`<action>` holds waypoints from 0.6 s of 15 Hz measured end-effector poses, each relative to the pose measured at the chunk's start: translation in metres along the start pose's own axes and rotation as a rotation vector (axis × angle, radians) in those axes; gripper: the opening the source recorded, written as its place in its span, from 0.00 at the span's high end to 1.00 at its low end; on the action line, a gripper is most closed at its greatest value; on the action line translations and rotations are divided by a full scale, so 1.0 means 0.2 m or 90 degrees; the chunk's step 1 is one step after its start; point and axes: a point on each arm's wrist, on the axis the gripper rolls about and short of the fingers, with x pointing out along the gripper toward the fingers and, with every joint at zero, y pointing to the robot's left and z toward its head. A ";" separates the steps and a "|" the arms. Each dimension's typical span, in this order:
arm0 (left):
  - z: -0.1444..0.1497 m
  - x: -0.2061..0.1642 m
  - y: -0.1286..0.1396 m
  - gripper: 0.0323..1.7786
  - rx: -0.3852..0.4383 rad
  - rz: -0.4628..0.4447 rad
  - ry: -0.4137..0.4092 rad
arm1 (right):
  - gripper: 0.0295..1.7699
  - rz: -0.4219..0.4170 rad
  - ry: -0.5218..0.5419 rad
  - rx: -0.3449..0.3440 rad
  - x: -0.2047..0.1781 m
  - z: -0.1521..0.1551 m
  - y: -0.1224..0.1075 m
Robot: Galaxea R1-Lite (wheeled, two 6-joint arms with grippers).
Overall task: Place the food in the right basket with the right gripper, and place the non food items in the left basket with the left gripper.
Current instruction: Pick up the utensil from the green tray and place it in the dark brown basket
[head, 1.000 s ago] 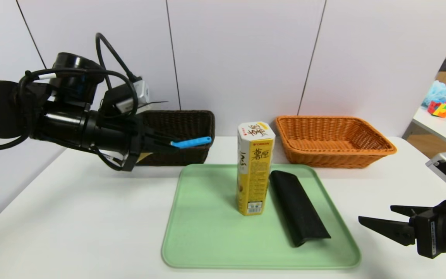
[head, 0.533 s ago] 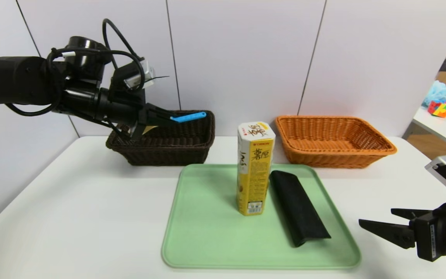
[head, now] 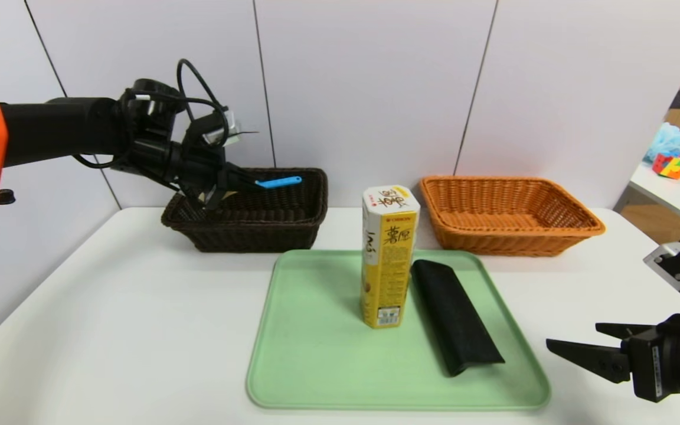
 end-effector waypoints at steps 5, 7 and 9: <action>-0.18 0.11 0.06 0.93 -0.006 0.006 0.001 | 0.04 0.001 0.009 0.002 0.01 -0.02 0.00; -0.22 0.15 0.07 0.93 -0.011 0.004 0.003 | 0.04 0.001 0.013 0.003 0.01 -0.03 0.00; -0.25 0.17 0.07 0.93 -0.018 -0.002 0.007 | 0.04 0.002 0.017 0.004 0.01 -0.03 0.00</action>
